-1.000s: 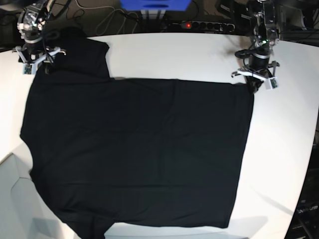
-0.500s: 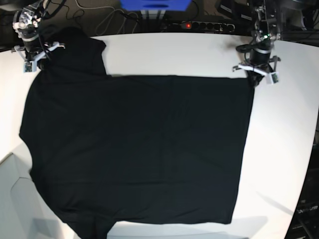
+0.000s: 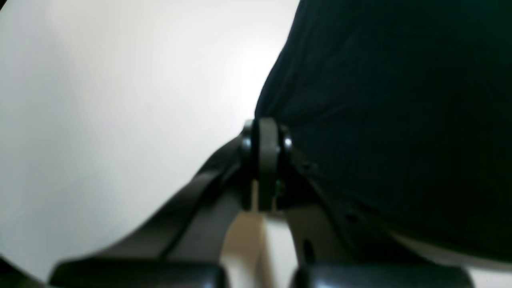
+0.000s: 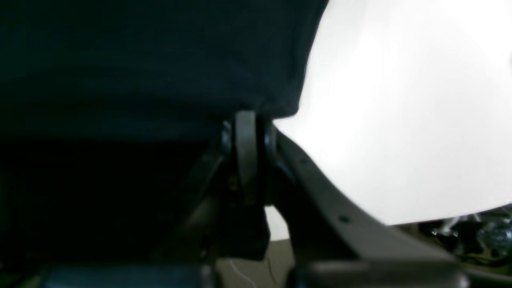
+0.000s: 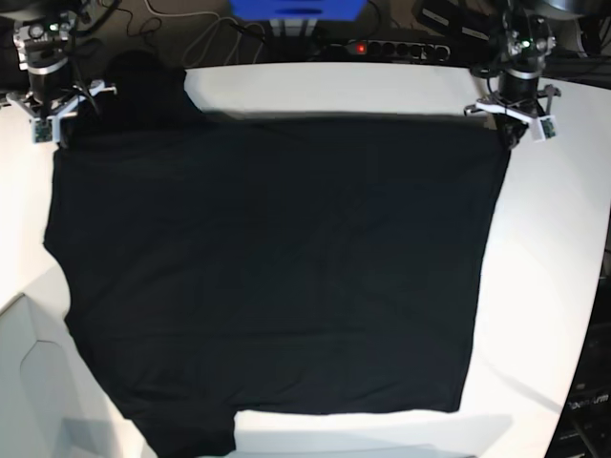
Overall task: Fold the T-shirt properly
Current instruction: 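Grasp the shoulder corners with both grippers and lift slightly, then drag the held shoulder edge across the shirt toward the hem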
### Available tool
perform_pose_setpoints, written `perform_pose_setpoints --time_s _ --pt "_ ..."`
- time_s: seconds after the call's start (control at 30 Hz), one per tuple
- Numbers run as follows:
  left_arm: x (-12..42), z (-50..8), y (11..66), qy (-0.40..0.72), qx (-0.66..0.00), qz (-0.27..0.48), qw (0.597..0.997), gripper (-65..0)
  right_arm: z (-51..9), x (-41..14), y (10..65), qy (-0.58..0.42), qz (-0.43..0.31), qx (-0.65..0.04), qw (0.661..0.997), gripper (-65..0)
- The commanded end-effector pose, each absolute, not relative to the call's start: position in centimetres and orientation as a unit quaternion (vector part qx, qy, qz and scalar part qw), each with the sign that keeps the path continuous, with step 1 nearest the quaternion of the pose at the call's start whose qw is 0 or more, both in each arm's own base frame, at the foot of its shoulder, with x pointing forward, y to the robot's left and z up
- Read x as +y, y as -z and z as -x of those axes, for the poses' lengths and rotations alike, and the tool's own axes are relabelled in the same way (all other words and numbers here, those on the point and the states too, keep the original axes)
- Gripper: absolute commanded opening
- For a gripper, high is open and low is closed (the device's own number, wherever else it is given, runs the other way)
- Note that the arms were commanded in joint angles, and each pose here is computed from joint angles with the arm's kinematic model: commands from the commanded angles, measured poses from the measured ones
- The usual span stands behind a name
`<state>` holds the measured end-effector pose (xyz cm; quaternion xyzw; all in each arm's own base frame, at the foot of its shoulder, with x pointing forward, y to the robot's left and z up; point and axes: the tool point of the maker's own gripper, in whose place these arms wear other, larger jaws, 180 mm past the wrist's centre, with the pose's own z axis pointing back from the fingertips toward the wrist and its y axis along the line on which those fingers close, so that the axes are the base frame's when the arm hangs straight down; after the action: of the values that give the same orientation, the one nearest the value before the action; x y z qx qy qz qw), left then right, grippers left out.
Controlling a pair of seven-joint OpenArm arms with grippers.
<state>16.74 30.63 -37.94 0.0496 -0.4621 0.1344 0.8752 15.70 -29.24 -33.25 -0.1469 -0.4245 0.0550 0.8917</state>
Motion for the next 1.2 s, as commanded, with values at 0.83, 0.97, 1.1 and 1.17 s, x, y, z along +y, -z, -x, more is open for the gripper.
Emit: perform_pose_setpoints --time_s 0.83,0.97,1.1,1.17 --pt "32.0 -25.3 32.0 -0.143 -0.577 -0.051 0.802 -65.0 -27.3 -29.5 30.2 -0.082 0.133 -0.485 0.861 -65.0" --pt "32.0 -27.4 30.3 -0.145 -0.603 -0.046 0.783 -65.0 -30.4 -29.6 30.1 -0.093 0.122 -0.490 0.858 -65.0" --pt "31.9 -29.3 29.6 -0.149 -0.618 -0.038 0.771 -65.0 -33.1 -29.2 30.7 -0.100 0.101 -0.490 0.860 -65.0" --pt "31.8 -30.5 29.8 -0.149 -0.618 -0.032 0.771 -65.0 -34.3 -29.2 31.2 -0.103 0.093 -0.486 0.863 -65.0"
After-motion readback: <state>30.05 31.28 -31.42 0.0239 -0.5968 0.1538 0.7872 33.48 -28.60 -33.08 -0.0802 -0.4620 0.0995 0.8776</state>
